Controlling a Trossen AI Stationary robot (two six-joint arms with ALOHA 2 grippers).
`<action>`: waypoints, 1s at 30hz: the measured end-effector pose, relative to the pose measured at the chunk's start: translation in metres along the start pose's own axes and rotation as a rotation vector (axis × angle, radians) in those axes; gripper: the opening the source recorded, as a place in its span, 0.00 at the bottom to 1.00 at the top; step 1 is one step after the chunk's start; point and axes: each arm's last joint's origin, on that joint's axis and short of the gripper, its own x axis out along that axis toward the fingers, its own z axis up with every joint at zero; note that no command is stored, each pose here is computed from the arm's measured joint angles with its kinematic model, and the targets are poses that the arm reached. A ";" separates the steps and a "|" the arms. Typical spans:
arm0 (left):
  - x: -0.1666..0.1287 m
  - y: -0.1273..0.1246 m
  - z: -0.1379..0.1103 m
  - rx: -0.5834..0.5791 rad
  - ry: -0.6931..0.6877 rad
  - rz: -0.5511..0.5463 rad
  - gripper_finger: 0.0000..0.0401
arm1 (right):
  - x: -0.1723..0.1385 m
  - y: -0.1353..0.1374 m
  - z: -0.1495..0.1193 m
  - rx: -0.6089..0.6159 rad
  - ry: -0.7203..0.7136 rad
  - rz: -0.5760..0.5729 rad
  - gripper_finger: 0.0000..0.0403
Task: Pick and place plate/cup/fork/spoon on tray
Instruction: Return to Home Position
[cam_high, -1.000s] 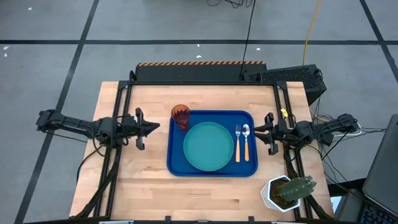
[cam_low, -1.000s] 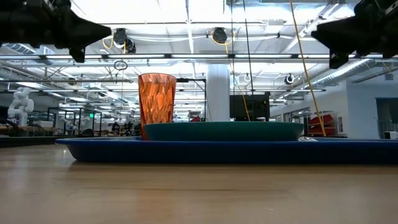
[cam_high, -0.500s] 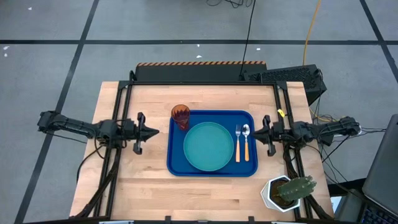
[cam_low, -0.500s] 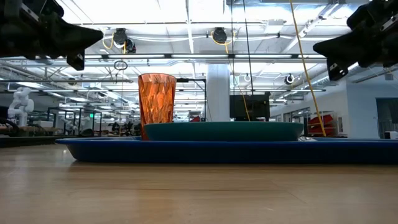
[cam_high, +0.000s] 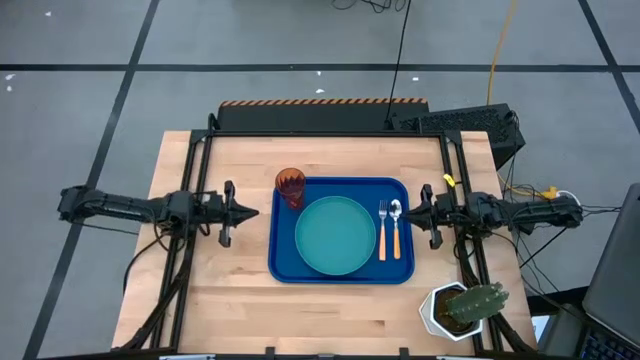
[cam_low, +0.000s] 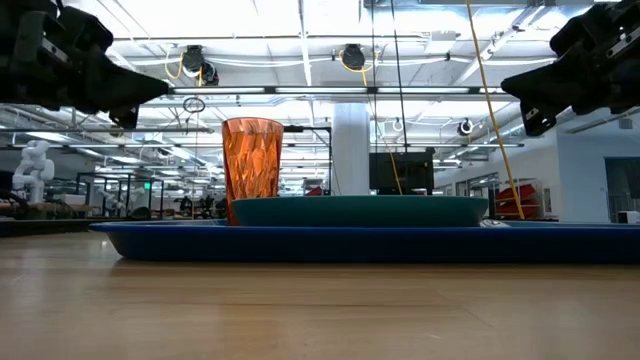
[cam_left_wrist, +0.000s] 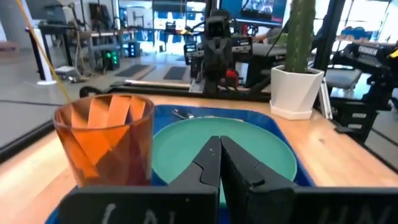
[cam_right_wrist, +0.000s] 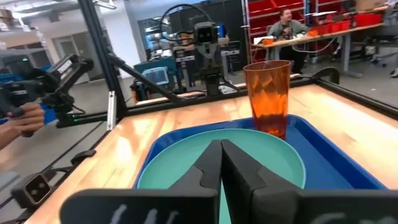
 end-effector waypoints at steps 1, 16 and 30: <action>-0.001 0.001 0.000 -0.008 0.000 -0.004 0.00 | 0.000 -0.001 0.000 0.000 0.001 0.004 0.00; -0.022 0.006 0.000 -0.053 -0.010 -0.007 0.00 | 0.000 -0.004 -0.002 0.024 0.037 0.028 0.00; -0.019 0.007 -0.004 0.083 0.046 0.030 0.07 | 0.000 -0.004 -0.003 0.022 0.044 0.026 0.00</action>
